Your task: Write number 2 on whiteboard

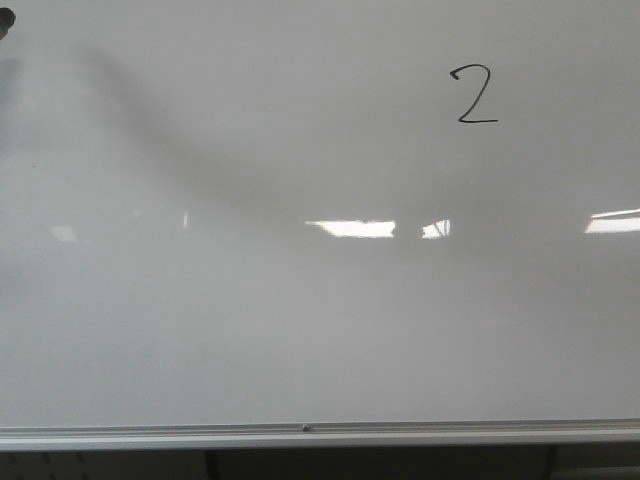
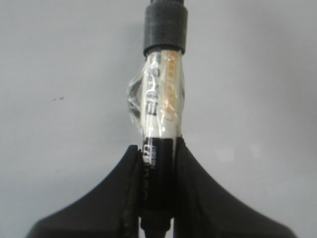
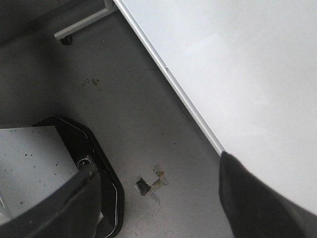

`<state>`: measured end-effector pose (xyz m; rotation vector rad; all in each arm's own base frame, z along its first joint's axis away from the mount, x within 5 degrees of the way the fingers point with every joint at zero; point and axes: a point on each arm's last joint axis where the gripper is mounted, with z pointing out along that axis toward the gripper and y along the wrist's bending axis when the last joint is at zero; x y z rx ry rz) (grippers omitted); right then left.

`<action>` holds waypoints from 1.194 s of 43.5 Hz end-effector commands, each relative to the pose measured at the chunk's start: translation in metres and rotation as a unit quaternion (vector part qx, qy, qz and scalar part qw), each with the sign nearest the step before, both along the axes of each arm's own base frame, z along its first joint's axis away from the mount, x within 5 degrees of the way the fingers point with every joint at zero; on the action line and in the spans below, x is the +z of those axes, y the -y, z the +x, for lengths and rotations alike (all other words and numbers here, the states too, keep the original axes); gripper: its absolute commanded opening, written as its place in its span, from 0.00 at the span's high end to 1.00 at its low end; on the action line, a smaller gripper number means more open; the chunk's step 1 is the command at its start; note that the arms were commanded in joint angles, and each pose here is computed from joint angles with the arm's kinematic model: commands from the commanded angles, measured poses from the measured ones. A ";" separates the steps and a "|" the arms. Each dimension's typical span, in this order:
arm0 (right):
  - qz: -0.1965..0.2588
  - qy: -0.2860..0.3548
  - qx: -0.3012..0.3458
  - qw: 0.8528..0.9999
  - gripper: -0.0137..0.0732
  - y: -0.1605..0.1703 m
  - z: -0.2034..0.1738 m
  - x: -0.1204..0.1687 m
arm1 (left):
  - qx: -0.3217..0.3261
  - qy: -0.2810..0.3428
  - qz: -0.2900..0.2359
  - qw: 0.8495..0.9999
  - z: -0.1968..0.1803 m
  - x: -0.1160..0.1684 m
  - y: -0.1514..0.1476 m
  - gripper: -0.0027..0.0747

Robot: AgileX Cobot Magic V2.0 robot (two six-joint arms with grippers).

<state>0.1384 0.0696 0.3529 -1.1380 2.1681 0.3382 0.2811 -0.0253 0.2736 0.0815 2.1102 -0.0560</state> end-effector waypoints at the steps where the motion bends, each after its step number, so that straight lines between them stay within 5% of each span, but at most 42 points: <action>1: 0.024 0.043 -0.014 0.999 0.23 0.000 0.003 0.014 | 0.003 0.110 -0.024 0.994 0.011 0.017 0.001 0.98; 16: 0.024 0.044 -0.015 0.999 0.23 0.000 0.003 0.015 | 0.018 0.134 -0.049 0.990 0.038 -0.011 0.002 0.95; 29: 0.025 0.048 -0.017 0.998 0.23 0.000 0.004 0.015 | 0.018 0.122 -0.046 0.991 0.045 -0.025 0.003 0.52; 38: 0.033 0.048 -0.032 0.998 0.23 0.000 0.005 0.016 | 0.006 0.103 -0.028 0.994 0.041 -0.009 0.003 0.48; 47: 0.053 -0.001 -0.144 0.988 0.23 0.011 0.008 0.014 | -0.003 0.044 0.008 0.999 0.021 0.029 0.001 0.48; 52: 0.058 -0.032 -0.240 0.968 0.23 0.024 0.011 0.011 | 0.003 0.014 0.013 1.000 0.000 0.054 -0.003 0.48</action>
